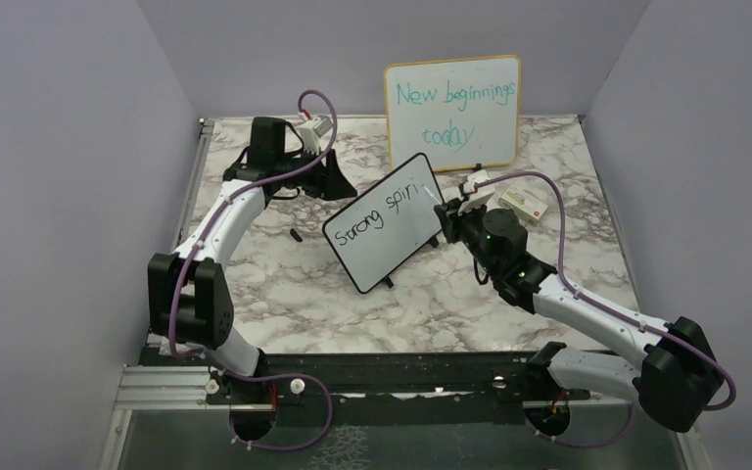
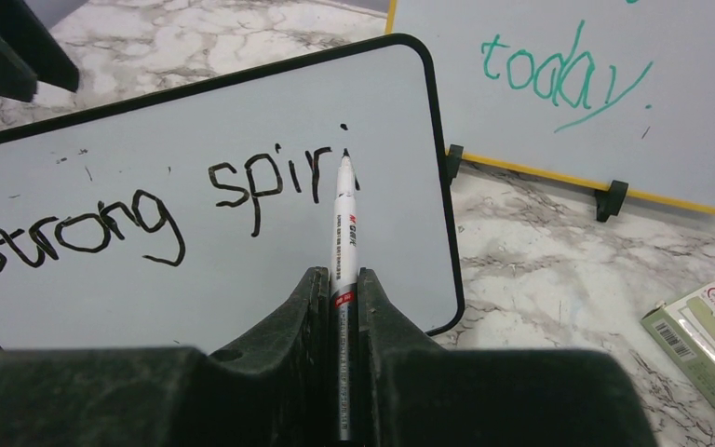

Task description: Write a sentence on the whiteboard

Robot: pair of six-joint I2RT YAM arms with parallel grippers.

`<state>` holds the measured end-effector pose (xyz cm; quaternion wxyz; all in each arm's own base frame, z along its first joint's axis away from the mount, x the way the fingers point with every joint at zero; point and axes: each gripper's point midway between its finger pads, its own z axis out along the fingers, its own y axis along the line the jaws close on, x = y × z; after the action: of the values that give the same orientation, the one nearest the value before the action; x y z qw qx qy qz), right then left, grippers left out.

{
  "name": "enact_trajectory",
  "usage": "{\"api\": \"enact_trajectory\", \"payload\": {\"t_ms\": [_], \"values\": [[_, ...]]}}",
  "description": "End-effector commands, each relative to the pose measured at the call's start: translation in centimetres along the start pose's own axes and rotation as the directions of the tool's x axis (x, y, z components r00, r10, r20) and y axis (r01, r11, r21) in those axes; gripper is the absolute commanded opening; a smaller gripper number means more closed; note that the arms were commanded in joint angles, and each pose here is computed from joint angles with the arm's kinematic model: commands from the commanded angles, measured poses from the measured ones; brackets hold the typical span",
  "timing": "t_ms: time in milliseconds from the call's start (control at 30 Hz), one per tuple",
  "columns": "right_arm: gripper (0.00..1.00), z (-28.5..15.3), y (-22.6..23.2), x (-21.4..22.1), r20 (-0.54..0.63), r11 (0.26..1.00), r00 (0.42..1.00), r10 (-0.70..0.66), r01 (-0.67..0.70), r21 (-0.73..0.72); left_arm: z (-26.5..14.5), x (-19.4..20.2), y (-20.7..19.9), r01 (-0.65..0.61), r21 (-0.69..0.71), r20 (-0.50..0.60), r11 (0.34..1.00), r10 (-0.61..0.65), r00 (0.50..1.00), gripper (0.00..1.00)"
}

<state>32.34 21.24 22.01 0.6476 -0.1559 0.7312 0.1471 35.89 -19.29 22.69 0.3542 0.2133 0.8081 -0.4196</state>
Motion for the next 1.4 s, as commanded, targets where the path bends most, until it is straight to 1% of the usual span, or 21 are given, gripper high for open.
{"api": "enact_trajectory", "payload": {"t_ms": [0, 133, 267, 367, 433, 500, 567, 600, 633, 700, 800, 967, 1033, 1133, 1367], "values": [[0.01, -0.2, 0.0, -0.7, 0.041, 1.000, 0.999, 0.000, 0.001, -0.009, 2.6, -1.2, -2.0, -0.006, 0.085, -0.030, 0.996, 0.009, 1.000, 0.55], [0.00, -0.2, -0.1, -0.5, 0.036, 1.000, 0.999, -0.003, 0.003, -0.004, 4.8, -1.6, -1.8, -0.003, 0.111, -0.061, 0.994, 0.010, 0.998, 0.55], [0.00, -0.3, -0.3, -0.5, 0.032, 1.000, 0.999, -0.008, 0.008, 0.004, 6.9, -1.6, -1.6, -0.007, 0.130, -0.099, 0.991, 0.020, 0.995, 0.52], [0.00, -0.3, -0.4, -0.6, 0.034, 1.000, 0.999, -0.009, 0.009, 0.010, 8.3, -1.2, -1.5, -0.011, 0.132, -0.134, 0.991, 0.029, 0.991, 0.46], [0.00, -0.3, -0.5, -0.6, 0.033, 1.000, 0.999, -0.012, 0.012, 0.013, 8.7, -0.9, -1.5, -0.013, 0.139, -0.153, 0.990, 0.035, 0.988, 0.39], [0.01, -0.4, -0.5, -0.6, 0.032, 1.000, 0.999, -0.014, 0.014, 0.016, 8.9, -0.5, -1.3, -0.016, 0.133, -0.167, 0.991, 0.039, 0.985, 0.34], [0.00, -0.4, -0.6, -0.6, 0.031, 1.000, 0.999, -0.015, 0.014, 0.018, 8.8, -0.2, -1.4, -0.026, 0.131, -0.177, 0.991, 0.049, 0.983, 0.33], [0.00, -0.4, -0.6, -0.5, 0.029, 1.000, 0.999, -0.014, 0.013, 0.017, 8.8, 0.0, -1.5, -0.031, 0.131, -0.183, 0.991, 0.055, 0.982, 0.31], [0.00, -0.4, -0.6, -0.5, 0.028, 1.000, 1.000, -0.014, 0.013, 0.017, 8.7, 0.1, -1.6, -0.028, 0.132, -0.191, 0.991, 0.053, 0.980, 0.26], [0.00, -0.4, -0.5, -0.5, 0.027, 1.000, 1.000, -0.014, 0.014, 0.013, 8.4, 0.5, -1.6, -0.054, 0.133, -0.203, 0.990, 0.081, 0.976, 0.14], [0.00, -0.6, -0.4, -0.4, 0.022, 1.000, 1.000, -0.015, 0.015, 0.007, 7.7, 0.9, -1.8, -0.089, 0.133, -0.221, 0.987, 0.117, 0.968, 0.01], [0.01, -0.8, 0.1, 0.1, 0.001, 1.000, 1.000, -0.013, 0.013, -0.024, 6.4, 1.6, -1.8, -0.156, 0.132, -0.270, 0.979, 0.187, 0.944, 0.00], [0.00, -1.0, 0.3, 0.4, -0.012, 0.999, 1.000, -0.005, 0.005, -0.037, 6.1, 1.7, -1.4, -0.167, 0.103, -0.282, 0.981, 0.190, 0.941, 0.00], [0.01, -1.3, 0.9, 0.8, -0.031, 0.998, 1.000, 0.005, -0.007, -0.065, 5.7, 2.3, -1.7, -0.179, 0.121, -0.297, 0.976, 0.208, 0.932, 0.00], [0.01, -1.2, 1.8, 1.7, -0.091, 0.997, 0.995, -0.035, 0.029, -0.065, 5.1, 3.2, -1.6, -0.207, 0.124, -0.317, 0.970, 0.237, 0.918, 0.00]]}}
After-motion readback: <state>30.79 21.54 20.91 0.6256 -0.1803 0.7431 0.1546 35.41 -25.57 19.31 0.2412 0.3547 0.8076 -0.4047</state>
